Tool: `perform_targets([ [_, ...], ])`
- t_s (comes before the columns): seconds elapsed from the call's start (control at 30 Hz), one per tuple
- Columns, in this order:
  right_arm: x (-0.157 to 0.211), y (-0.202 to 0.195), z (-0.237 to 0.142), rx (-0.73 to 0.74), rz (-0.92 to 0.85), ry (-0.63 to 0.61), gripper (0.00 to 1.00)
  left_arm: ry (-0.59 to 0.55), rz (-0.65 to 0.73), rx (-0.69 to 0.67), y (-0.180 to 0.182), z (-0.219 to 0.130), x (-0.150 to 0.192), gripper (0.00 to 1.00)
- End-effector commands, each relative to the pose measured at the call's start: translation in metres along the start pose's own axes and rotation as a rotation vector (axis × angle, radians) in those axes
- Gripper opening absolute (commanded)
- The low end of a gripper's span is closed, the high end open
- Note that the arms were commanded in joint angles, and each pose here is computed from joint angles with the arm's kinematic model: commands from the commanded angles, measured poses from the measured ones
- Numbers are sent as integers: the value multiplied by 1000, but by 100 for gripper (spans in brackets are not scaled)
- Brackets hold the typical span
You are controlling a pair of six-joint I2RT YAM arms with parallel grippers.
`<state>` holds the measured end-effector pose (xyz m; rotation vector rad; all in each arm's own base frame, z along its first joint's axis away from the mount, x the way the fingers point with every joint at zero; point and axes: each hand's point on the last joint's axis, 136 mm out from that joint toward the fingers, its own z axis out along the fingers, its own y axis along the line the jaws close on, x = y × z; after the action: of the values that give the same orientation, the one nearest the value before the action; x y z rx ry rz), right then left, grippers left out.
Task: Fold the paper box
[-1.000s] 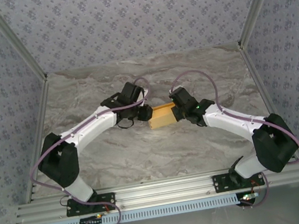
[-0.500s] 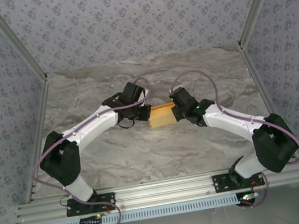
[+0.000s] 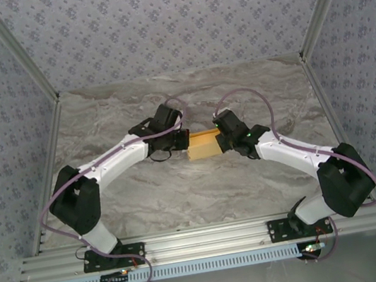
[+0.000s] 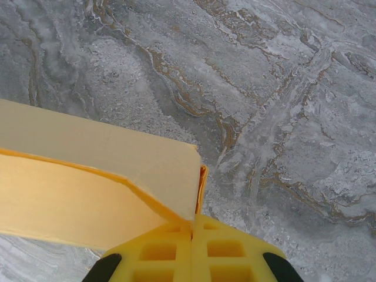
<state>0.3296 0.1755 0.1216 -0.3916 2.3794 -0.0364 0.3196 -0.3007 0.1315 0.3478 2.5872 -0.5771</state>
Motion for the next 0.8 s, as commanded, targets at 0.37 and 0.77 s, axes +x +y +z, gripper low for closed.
perform_targets([
  [0.37,30,3,4,-14,-23,102,0,-104,-66,8,4,-20,-15,0],
  [0.77,29,3,4,-13,-25,100,0,-89,-94,-5,11,-13,-4,0],
])
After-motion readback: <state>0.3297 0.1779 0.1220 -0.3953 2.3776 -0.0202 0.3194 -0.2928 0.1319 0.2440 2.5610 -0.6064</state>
